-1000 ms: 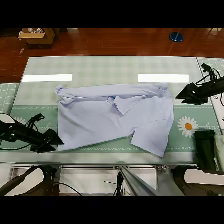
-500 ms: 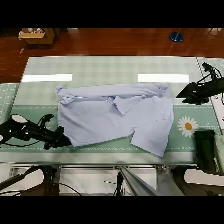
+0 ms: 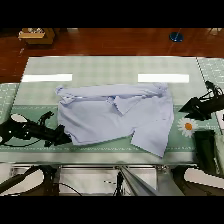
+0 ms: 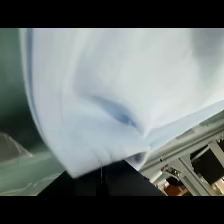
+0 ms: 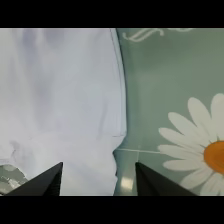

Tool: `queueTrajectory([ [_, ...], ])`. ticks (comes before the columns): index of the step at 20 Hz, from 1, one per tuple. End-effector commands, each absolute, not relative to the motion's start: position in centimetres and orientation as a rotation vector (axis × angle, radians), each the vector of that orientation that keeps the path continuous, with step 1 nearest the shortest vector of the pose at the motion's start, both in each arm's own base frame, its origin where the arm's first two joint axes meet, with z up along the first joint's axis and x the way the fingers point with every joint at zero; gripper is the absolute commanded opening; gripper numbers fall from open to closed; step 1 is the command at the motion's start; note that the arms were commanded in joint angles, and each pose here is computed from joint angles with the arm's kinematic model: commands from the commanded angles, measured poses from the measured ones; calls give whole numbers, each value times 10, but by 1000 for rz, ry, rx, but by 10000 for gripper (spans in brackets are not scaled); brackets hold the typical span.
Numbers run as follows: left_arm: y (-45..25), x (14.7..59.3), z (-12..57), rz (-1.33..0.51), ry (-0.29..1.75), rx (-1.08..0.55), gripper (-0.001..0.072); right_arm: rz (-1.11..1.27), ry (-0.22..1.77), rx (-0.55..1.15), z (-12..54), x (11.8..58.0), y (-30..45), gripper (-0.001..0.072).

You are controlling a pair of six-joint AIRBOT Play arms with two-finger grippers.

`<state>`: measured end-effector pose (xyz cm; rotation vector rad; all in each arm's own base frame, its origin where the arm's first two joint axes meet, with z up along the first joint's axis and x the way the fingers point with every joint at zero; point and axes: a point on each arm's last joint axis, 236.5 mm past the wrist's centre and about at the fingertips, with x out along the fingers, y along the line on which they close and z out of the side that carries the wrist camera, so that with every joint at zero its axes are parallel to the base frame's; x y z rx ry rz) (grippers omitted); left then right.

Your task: Fold the shirts.

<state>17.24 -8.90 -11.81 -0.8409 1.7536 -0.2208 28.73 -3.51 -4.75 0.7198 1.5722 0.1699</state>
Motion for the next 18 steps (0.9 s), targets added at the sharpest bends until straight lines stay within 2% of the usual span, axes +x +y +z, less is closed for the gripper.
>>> queueTrajectory([
  [1, -83, 186, -113, -216, 1667, -795, 19, 158, 1595, 748, -70, 274, -23, 520],
  [8, -83, 192, -95, -258, 1618, -757, 19, 125, 1578, 652, -106, 283, 14, 510],
  [10, -79, 204, -88, -267, 1585, -735, 18, 97, 1565, 639, -110, 289, 18, 333],
  [12, -75, 221, -77, -279, 1540, -707, 19, 86, 1554, 661, -109, 292, 20, 53],
  [13, -72, 231, -68, -287, 1513, -690, 18, 93, 1554, 680, -105, 292, 21, 18],
  [15, -66, 256, -39, -316, 1444, -646, 18, 133, 1521, 664, -87, 295, 20, 17],
  [18, -55, 300, 34, -362, 1269, -535, 18, 225, 1329, 543, -18, 322, 19, 17],
])
